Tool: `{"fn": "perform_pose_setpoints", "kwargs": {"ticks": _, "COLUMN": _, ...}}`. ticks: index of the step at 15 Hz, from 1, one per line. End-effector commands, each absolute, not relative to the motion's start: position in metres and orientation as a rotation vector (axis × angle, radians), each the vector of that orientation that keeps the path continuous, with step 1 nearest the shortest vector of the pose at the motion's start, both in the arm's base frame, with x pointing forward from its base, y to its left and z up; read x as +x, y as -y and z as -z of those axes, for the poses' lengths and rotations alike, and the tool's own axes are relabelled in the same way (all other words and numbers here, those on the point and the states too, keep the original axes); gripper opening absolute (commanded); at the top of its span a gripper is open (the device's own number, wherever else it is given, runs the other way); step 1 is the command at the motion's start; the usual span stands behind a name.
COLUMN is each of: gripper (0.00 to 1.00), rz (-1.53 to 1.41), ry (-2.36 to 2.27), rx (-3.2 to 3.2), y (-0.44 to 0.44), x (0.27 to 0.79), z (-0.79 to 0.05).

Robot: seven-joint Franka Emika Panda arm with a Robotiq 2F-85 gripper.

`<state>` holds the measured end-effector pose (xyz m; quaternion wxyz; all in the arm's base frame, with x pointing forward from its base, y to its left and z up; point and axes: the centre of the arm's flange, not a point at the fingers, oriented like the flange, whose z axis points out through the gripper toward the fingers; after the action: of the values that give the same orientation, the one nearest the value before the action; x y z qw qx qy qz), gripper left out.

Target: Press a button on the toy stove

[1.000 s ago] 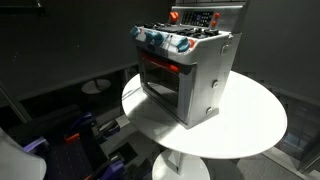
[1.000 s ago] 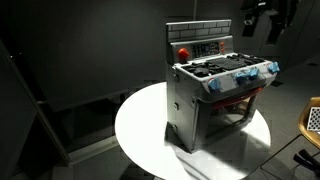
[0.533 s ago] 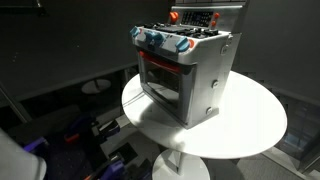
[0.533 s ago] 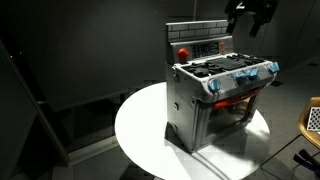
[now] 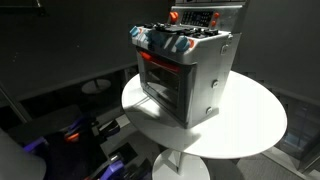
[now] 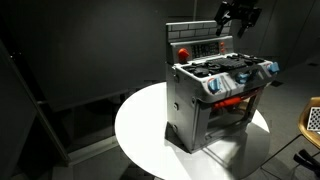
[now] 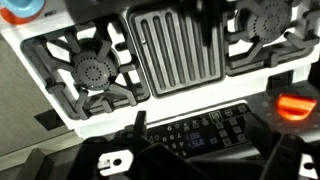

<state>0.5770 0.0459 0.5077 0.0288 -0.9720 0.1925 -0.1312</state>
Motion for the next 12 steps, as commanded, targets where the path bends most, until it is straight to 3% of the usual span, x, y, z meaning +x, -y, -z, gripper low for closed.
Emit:
{"fn": "perform_pose_setpoints", "kwargs": {"ticks": 1, "gripper": 1.00, "rz": 0.523, "ry": -0.712, "rx": -3.018, "y": -0.036, "x": 0.594, "z": -0.510}}
{"fn": "perform_pose_setpoints", "kwargs": {"ticks": 12, "gripper": 1.00, "rz": 0.635, "ry": -0.790, "rx": -3.032, "y": -0.023, "x": 0.594, "z": -0.501}}
